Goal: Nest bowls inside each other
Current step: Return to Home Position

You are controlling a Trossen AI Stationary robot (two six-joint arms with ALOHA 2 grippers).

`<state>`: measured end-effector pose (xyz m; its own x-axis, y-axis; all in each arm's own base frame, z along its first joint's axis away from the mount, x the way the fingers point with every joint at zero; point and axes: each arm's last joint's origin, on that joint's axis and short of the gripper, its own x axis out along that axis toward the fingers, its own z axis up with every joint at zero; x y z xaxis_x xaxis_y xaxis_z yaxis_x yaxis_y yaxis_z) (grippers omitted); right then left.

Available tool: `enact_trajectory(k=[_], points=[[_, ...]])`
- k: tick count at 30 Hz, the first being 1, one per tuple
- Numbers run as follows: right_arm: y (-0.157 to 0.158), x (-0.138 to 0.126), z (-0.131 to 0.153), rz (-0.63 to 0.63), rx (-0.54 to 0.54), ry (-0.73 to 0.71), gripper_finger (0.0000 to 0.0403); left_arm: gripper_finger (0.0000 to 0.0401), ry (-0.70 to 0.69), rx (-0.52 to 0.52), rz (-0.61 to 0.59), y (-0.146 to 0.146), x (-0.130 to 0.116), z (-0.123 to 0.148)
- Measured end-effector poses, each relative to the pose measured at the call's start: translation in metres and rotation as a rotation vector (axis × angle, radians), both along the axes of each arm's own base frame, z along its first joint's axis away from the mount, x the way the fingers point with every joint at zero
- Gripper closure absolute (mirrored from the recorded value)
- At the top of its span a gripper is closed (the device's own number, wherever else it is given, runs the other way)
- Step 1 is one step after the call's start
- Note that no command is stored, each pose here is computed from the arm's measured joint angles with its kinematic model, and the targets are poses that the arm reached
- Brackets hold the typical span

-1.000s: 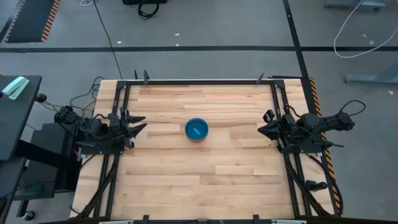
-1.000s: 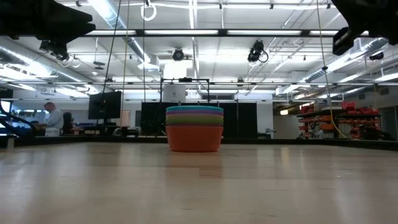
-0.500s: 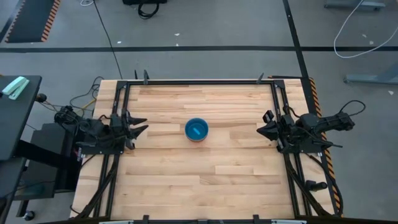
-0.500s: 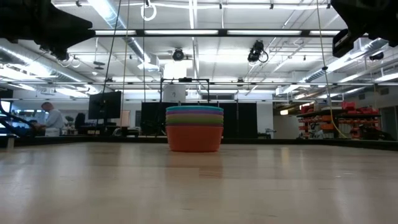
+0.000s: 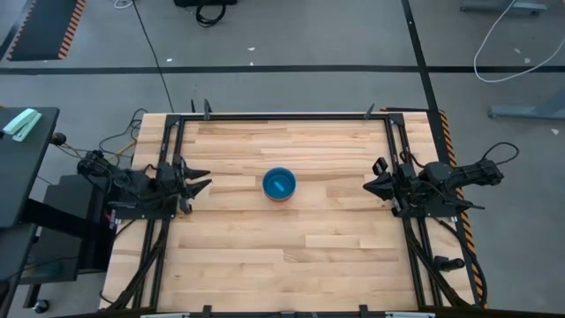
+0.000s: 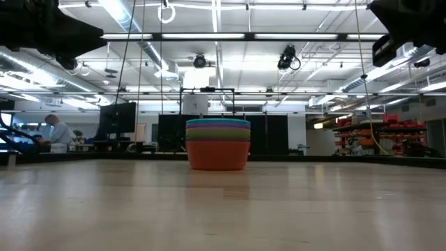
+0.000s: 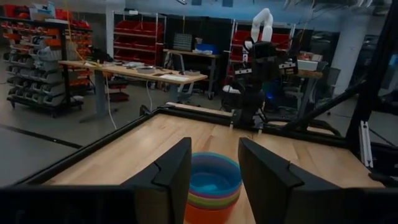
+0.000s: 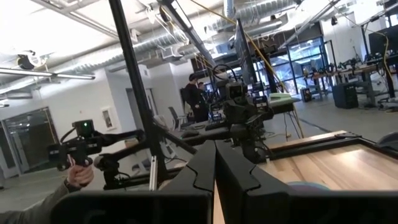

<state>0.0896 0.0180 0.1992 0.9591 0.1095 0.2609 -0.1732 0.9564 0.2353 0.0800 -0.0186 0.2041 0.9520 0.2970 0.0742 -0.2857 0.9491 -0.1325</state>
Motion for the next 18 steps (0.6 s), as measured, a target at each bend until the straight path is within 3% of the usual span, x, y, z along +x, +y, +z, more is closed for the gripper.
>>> enact_trajectory(k=[10,18], points=[[0.0,0.0,-0.001,-0.001,-0.005,0.008,0.0387,0.0248,-0.019,0.104,-0.201,-0.009,0.007,-0.017],[0.0,0.001,-0.004,-0.002,-0.021,0.044,0.0387,0.0256,-0.023,0.139,-0.275,-0.011,0.007,-0.018]])
